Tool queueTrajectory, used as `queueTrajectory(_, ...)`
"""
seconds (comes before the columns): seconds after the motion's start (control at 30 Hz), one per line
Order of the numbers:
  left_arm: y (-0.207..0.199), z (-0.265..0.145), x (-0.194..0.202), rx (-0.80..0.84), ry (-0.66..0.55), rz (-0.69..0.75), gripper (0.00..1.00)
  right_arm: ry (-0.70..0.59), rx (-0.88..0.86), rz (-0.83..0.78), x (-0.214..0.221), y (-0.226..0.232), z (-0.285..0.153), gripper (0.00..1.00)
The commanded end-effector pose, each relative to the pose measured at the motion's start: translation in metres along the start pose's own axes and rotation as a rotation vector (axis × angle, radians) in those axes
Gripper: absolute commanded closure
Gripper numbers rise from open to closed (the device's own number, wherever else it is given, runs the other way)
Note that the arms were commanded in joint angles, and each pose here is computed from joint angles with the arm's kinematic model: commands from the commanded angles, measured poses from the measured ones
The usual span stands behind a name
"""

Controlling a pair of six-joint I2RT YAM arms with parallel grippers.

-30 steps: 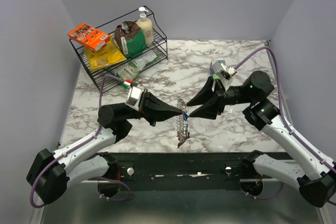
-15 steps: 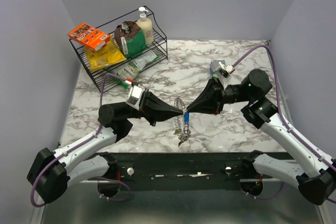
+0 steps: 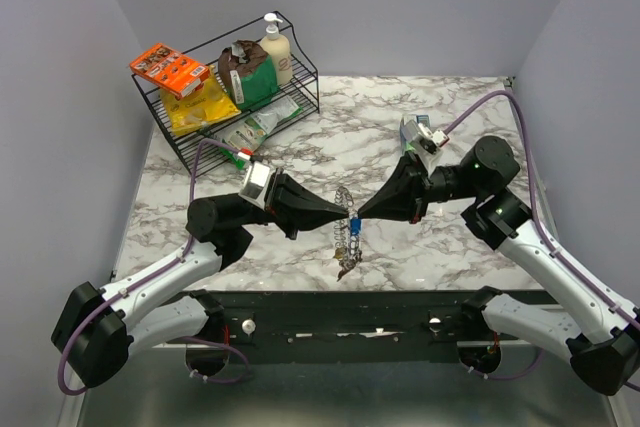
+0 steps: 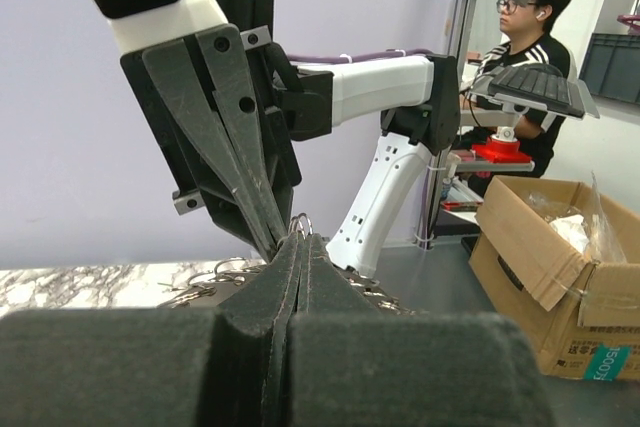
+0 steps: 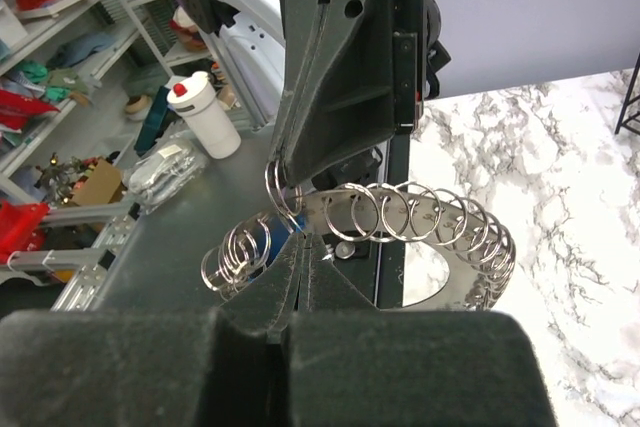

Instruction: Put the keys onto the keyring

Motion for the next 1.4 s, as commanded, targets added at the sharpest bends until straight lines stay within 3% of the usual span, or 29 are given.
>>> queueTrajectory(0.0, -0.001, 0.006, -0.023, 0.024, -0.059, 0.087, 1.00, 0.014, 0.006, 0.000, 0.010, 0.000, -0.002, 1.00)
queueTrajectory(1.37, -0.003, 0.006, -0.016, 0.059, -0.026, 0.057, 1.00, 0.050, 0.012, 0.059, 0.018, -0.013, 0.012, 0.99)
Point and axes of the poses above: each gripper's point midway between its finger pads, its own z axis out along the fingers, its own y axis along the line the jaws close on, x = y × z, the point moved 5 cm from there along -z, back along the fingers, and after that the axes turned 12 degrees about z, right-handed, at the moved point
